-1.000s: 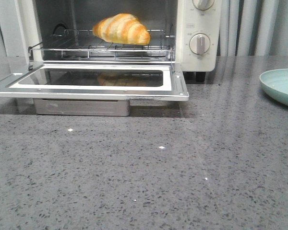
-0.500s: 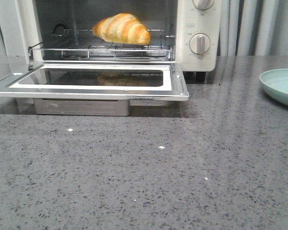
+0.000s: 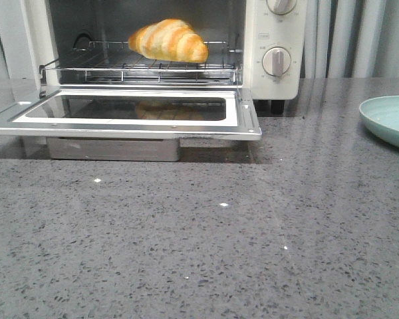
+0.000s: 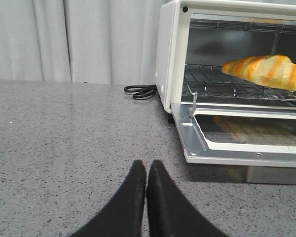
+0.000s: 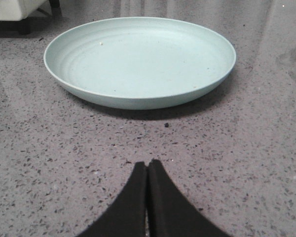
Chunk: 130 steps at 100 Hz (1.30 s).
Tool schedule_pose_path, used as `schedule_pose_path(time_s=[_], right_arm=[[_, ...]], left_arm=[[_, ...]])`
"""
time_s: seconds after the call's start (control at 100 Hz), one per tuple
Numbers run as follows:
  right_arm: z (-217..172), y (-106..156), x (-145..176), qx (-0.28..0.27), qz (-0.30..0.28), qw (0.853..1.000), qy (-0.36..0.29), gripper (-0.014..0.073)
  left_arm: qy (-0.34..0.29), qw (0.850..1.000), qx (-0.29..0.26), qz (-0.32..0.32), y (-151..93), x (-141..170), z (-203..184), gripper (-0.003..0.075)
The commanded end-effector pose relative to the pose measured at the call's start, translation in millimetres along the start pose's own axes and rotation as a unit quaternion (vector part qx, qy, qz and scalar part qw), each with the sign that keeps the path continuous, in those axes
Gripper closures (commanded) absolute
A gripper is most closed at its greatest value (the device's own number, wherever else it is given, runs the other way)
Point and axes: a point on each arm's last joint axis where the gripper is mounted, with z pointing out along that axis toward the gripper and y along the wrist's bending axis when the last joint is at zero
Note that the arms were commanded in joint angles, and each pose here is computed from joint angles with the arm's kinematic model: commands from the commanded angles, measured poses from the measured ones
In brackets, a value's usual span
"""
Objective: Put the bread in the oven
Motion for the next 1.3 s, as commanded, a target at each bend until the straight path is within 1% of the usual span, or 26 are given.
schedule_pose_path(time_s=[0.0,0.09,0.21,0.26,0.47,0.9,1.05,1.29], right_arm=[[2.0,0.1,5.7,0.001,-0.007,1.0,-0.011,0.0662],[2.0,0.1,5.9,0.001,-0.007,1.0,-0.01,0.0662],[2.0,0.1,5.9,0.001,-0.007,1.0,-0.01,0.0662],[2.0,0.1,5.9,0.001,-0.007,1.0,-0.01,0.0662],[2.0,0.1,5.9,0.001,-0.007,1.0,-0.01,0.0662],[2.0,0.1,5.9,0.001,-0.007,1.0,-0.01,0.0662],[2.0,0.1,5.9,0.001,-0.007,1.0,-0.01,0.0662],[2.0,0.1,5.9,0.001,-0.007,1.0,-0.01,0.0662]], left_arm=[[-0.024,1.0,0.0,0.001,0.5,2.0,-1.6,0.0742],[0.002,1.0,-0.003,0.016,0.9,7.2,-1.4,0.0741],[0.059,0.998,-0.009,0.032,2.3,17.4,-2.1,0.0741],[0.07,0.997,-0.011,0.035,2.8,19.4,-2.4,0.0741],[0.087,0.995,-0.014,0.038,3.4,22.4,-2.9,0.0742],[0.09,0.995,-0.014,0.038,3.4,23.0,-3.0,0.0741],[0.089,0.996,-0.016,0.024,3.4,23.0,-3.0,0.0741],[0.087,0.995,-0.044,0.01,6.1,22.8,-3.1,0.0742]])
